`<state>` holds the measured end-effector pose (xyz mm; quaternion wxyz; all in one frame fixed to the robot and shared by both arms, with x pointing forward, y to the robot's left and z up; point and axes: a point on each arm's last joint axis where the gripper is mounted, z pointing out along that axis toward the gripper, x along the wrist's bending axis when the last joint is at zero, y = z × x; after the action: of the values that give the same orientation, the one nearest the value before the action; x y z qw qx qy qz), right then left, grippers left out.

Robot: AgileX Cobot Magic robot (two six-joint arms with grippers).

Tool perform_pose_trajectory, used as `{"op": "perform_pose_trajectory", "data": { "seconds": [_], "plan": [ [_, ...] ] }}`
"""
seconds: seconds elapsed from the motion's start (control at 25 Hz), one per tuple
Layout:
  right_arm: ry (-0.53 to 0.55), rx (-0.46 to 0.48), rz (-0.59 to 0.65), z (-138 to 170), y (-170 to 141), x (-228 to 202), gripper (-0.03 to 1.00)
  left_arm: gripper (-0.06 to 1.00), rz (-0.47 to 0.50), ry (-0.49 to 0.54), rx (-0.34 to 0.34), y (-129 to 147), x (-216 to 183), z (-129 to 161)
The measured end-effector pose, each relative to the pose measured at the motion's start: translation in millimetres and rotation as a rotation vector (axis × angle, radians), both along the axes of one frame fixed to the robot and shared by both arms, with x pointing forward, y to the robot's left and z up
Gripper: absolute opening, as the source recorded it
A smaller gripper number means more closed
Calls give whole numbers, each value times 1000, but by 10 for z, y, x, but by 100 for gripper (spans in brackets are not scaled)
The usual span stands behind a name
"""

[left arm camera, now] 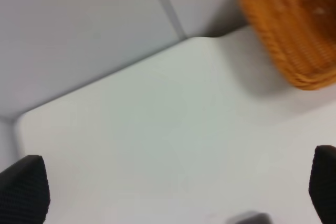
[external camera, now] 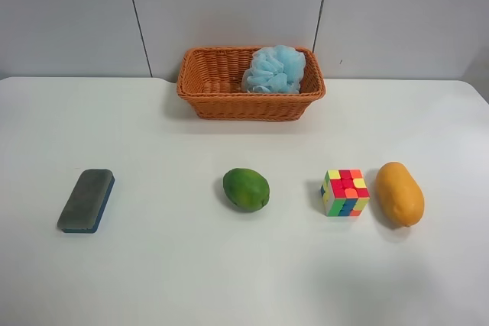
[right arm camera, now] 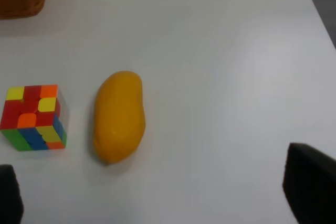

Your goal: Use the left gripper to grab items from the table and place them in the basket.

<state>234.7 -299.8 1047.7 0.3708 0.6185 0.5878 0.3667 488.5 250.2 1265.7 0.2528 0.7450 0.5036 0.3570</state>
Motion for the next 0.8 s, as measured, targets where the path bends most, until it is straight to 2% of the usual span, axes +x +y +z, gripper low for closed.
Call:
{"op": "perform_pose_trajectory", "data": {
  "seconds": [0.16, 0.32, 0.48, 0.64, 0.8],
  "plan": [
    [0, 0, 0, 0, 0, 0, 99, 99, 96, -140, -18, 365, -715, 290],
    [0, 0, 0, 0, 0, 0, 99, 99, 215, -238, -22, 635, -1467, 270],
    [0, 0, 0, 0, 0, 0, 99, 99, 313, -288, -61, 699, -2121, -36],
    [0, 0, 0, 0, 0, 0, 99, 99, 359, -297, -121, 656, -2485, -444],
    [0, 0, 0, 0, 0, 0, 99, 99, 386, -278, -194, 613, -2649, -853]
  ]
}}
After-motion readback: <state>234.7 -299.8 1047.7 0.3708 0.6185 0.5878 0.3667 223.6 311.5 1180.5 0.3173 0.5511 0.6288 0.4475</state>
